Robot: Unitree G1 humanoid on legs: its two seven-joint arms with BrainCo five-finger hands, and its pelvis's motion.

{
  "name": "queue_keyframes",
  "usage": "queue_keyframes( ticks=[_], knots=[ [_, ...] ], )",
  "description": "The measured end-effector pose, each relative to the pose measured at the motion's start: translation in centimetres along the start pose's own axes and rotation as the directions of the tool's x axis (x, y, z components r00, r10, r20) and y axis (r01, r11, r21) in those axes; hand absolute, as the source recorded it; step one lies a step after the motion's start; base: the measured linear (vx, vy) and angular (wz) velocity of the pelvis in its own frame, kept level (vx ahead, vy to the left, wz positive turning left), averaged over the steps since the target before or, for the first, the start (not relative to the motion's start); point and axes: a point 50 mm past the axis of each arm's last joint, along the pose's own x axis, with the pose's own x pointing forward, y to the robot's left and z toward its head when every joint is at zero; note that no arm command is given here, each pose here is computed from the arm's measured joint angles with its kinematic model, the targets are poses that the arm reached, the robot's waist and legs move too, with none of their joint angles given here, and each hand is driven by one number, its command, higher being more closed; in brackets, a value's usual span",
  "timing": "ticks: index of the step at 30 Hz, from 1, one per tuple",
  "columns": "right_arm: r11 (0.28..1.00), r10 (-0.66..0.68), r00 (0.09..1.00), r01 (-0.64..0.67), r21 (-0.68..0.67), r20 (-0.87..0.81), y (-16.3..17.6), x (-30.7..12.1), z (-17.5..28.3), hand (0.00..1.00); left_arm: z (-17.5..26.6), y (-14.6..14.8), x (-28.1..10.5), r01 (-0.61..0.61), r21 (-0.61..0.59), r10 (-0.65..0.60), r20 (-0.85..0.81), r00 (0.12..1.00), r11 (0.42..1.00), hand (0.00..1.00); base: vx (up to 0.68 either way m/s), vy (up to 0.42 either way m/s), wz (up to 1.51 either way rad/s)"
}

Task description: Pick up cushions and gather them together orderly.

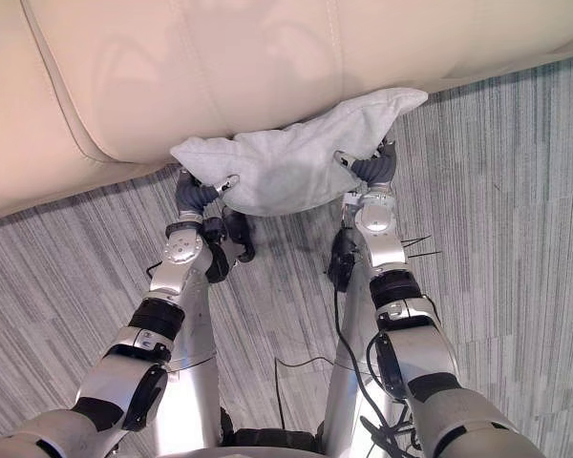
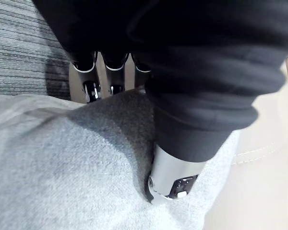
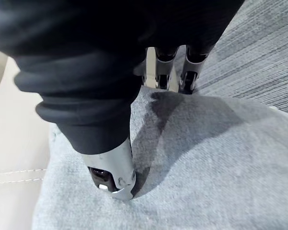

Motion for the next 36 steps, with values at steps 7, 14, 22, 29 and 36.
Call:
queue_keyframes(
  ticks=[7,14,22,29,36],
  knots=[
    [0.997,0.050,0.993,-0.055,0.045,0.110,0.4,-2.4,1.3,1.00,3.1,-0.1,-0.4,0.029,-0.008,-0.027,0.141,0.990,1.000,1.00,-0.01,-0.079,-0.01],
    [0.990,0.055,0.992,-0.069,0.122,0.114,-0.9,-8.6,-1.2,1.00,0.5,0.4,-5.0,0.071,-0.030,-0.067,0.119,0.991,0.997,1.00,0.05,-0.088,0.04],
    [0.971,0.190,0.981,-0.183,0.151,-0.036,-1.2,-15.2,-5.4,1.00,-4.5,3.5,-11.3,0.049,-0.004,-0.049,-0.076,0.996,0.999,1.00,0.18,-0.020,0.25],
    [0.959,0.272,0.946,-0.251,0.129,-0.179,-2.1,-17.8,-8.3,1.00,-6.7,4.6,-14.5,0.080,0.041,-0.071,-0.186,0.980,0.996,1.00,0.16,-0.030,0.44],
    [0.934,0.343,0.925,-0.318,0.162,-0.165,-0.9,-18.1,-8.0,1.00,-8.5,6.1,-18.0,0.084,0.054,-0.063,-0.307,0.950,0.995,1.00,0.10,0.027,-0.06]
  ],
)
